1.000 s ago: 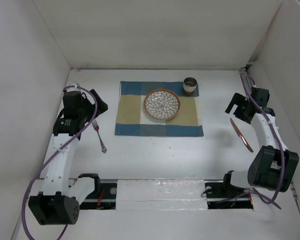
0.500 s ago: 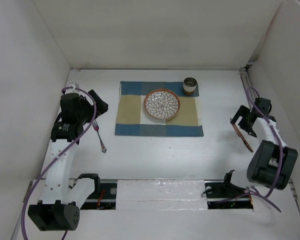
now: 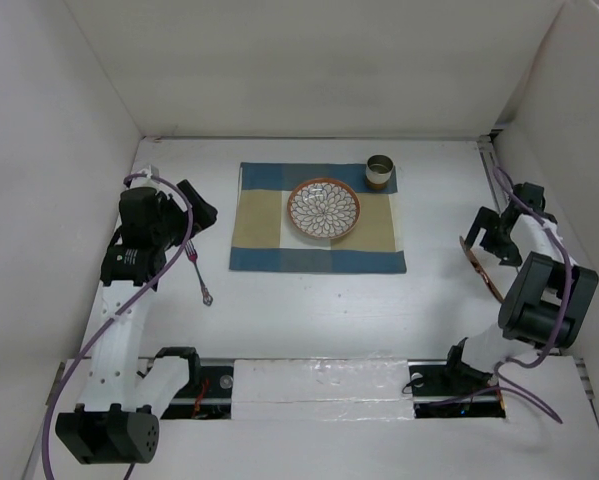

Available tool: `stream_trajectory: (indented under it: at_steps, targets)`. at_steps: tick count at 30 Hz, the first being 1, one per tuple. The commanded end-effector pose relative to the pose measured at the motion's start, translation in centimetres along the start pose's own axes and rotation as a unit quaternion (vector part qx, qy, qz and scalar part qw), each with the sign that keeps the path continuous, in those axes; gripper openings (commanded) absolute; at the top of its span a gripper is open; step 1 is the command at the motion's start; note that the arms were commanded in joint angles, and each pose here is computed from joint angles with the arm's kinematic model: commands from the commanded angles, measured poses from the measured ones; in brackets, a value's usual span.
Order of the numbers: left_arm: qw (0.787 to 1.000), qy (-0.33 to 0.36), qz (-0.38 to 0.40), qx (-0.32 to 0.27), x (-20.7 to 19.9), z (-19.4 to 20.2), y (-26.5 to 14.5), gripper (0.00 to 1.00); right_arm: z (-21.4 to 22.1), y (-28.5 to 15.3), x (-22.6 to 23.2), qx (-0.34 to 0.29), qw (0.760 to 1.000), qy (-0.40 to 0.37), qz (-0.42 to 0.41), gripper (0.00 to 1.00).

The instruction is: Set the dinner table for one person

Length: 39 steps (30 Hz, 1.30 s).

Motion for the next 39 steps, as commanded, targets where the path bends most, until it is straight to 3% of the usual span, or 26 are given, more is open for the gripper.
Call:
stream_trajectory:
  at_steps: [1,5,11,13,23,25,29,39]
  targets:
    - [1.0,0.012,0.017,-0.016,-0.4,-0.6,-0.2,1.0,0.1,0.1,0.2,0.03,0.999,-0.038,-0.01,0.97]
    - [1.0,0.011,0.013,-0.008,-0.3,-0.5,0.0,1.0,0.3,0.6,1.2,0.073,0.995,-0.063,-0.026,0.96]
    - [1.0,0.01,-0.005,-0.018,0.0,-0.5,-0.2,1.0,0.6,2.3,2.1,0.149,0.982,-0.113,0.029,0.94]
    - [1.0,0.01,-0.009,-0.02,0.1,-0.6,-0.2,1.0,0.6,2.6,2.3,0.148,0.981,-0.12,0.036,0.94]
    - [1.0,0.01,-0.005,-0.018,-0.1,-0.8,-0.1,1.0,1.5,4.0,2.5,0.186,0.974,-0.126,0.036,0.67]
    - [1.0,0.01,-0.005,-0.018,-0.1,-0.8,-0.1,1.0,1.5,4.0,2.6,0.187,0.974,-0.125,0.031,0.67]
    - [1.0,0.01,-0.005,-0.018,-0.1,-0.8,-0.1,1.0,1.6,4.6,3.0,0.187,0.974,-0.129,0.025,0.53]
    - [1.0,0.01,-0.005,-0.018,-0.1,-0.8,-0.1,1.0,1.3,6.3,5.1,0.164,0.976,-0.144,0.001,0.43]
Point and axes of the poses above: each gripper's point midway between its finger pads, its own y axis out along the fingers, its own x axis along the line the jaws close on, z = x × y, the point moved 10 cm from there along -y, back along the fingers, and after that the axes turned 2 degrees about y, right-handed, at the moved point
